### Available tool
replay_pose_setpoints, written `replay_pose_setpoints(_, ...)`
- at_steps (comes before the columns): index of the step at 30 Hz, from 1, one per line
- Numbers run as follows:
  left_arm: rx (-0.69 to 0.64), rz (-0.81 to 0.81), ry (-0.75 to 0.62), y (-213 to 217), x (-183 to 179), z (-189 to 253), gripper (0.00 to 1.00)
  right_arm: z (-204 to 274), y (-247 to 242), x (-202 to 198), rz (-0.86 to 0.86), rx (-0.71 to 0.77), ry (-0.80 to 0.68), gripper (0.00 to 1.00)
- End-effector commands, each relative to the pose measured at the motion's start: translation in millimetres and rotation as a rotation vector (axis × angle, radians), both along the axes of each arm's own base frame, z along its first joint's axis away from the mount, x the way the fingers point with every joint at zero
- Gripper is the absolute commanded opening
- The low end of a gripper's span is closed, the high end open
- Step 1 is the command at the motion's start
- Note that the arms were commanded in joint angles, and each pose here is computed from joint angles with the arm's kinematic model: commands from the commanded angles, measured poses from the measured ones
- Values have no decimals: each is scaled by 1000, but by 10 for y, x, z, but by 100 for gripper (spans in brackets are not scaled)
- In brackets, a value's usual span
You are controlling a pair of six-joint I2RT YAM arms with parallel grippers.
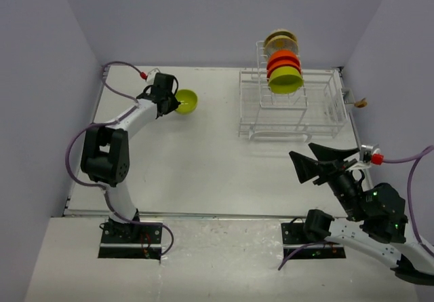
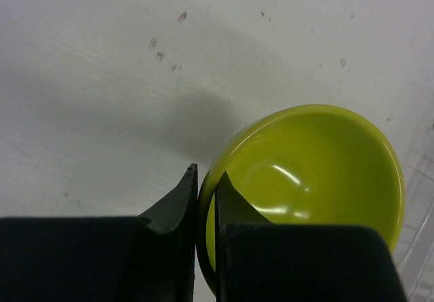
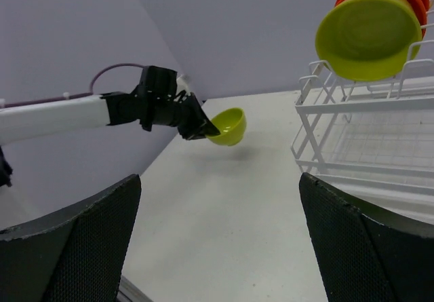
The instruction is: Unload the bowls from the dish rack
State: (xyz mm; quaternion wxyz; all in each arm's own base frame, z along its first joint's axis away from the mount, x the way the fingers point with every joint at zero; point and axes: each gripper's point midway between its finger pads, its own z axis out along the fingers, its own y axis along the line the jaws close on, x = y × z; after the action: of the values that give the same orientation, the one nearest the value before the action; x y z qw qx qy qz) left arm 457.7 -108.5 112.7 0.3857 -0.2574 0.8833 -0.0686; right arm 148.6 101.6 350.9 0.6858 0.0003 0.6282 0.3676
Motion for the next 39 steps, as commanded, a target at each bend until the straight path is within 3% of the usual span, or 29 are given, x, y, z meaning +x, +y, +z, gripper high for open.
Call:
replay_pose_setpoints(1,-85,48,-97,23,556,129,0,-115,19,-18,15,40,72,99)
replay_pose_setpoints(7,-128,57,-61,228,828,-282,0,-240,88,44,-8,-44,125,99)
replay_pose_setpoints(10,-106,69,-63,309,904,-302,0,-462,82,122,-68,-137,206,99)
replay_pose_setpoints(15,-99,66,-69,325,953,-296,0,-525,99,125,-72,-119,238,99)
replay_pose_setpoints(20,-79,71,-52,359,973,-342,4,-417,93,151,-87,-132,230,99)
replay_pose_setpoints(24,-62,82,-34,427,949,-405,13,-233,129,202,-104,-167,215,99)
replay_pose_setpoints(26,-58,79,-25,450,942,-437,12,-229,204,234,-101,-190,228,99)
replay_pose_setpoints(27,-50,79,-15,460,919,-484,1,-177,228,229,-88,-178,228,99)
replay_pose_setpoints(29,-42,73,-3,466,893,-536,0,-156,289,236,-72,-176,240,99)
replay_pose_setpoints(32,-30,75,10,501,858,-584,13,-157,391,271,-49,-182,264,99)
replay_pose_setpoints(37,-24,68,10,512,842,-586,20,-110,630,396,27,-178,293,99)
replay_pose_setpoints(38,-28,64,12,501,840,-594,25,-116,673,418,40,-174,298,99)
replay_pose_setpoints(39,-36,57,14,488,837,-589,43,-131,708,480,36,-161,313,99)
